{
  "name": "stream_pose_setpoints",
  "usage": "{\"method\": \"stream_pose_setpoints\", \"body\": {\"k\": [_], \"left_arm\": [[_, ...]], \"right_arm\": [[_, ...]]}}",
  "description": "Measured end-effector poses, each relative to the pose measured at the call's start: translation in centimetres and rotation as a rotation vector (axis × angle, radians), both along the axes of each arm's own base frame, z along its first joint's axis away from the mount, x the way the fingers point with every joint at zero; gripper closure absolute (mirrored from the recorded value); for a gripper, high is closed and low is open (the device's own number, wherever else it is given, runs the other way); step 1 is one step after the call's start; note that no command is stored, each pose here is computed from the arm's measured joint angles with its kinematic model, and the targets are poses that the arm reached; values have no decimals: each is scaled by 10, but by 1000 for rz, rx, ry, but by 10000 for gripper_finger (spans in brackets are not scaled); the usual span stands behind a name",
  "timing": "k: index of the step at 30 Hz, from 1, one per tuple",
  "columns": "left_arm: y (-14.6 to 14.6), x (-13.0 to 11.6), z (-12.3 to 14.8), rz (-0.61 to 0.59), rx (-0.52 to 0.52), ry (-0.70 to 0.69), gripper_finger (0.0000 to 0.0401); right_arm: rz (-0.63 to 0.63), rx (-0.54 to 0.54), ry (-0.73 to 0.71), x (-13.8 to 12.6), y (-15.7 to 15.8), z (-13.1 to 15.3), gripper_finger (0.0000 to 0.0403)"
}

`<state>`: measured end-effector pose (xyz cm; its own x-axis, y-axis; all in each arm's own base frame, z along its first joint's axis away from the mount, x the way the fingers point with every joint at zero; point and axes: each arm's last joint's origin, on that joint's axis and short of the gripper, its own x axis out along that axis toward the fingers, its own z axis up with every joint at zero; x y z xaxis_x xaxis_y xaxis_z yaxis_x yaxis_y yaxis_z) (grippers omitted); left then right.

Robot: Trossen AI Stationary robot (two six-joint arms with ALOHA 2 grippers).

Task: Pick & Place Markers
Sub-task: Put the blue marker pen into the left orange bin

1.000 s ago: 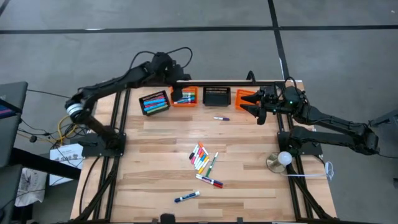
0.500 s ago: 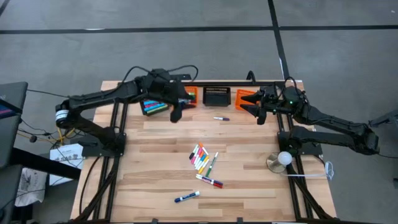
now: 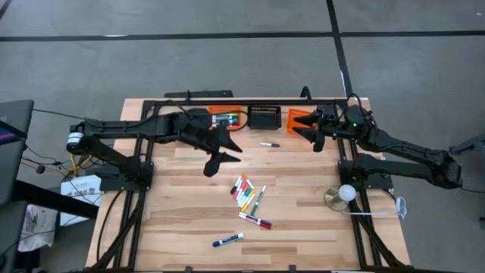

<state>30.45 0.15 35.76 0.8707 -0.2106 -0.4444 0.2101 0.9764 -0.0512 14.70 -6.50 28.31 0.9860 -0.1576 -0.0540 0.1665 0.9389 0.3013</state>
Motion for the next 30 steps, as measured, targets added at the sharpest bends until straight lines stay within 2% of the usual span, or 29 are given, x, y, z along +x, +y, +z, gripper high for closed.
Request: {"method": "stream_pose_setpoints", "body": {"k": [13,25,30], "left_arm": [[-50,-7,-6,-162,-4,70,252],[-103,-21,-7,-225,-177,156,252],[-128,-25,-15,-207,-229,230,252]], "right_arm": [[0,0,0,0,0,0,184],[-1,0,0,0,0,0,184],[-1,0,0,0,0,0,184]]}}
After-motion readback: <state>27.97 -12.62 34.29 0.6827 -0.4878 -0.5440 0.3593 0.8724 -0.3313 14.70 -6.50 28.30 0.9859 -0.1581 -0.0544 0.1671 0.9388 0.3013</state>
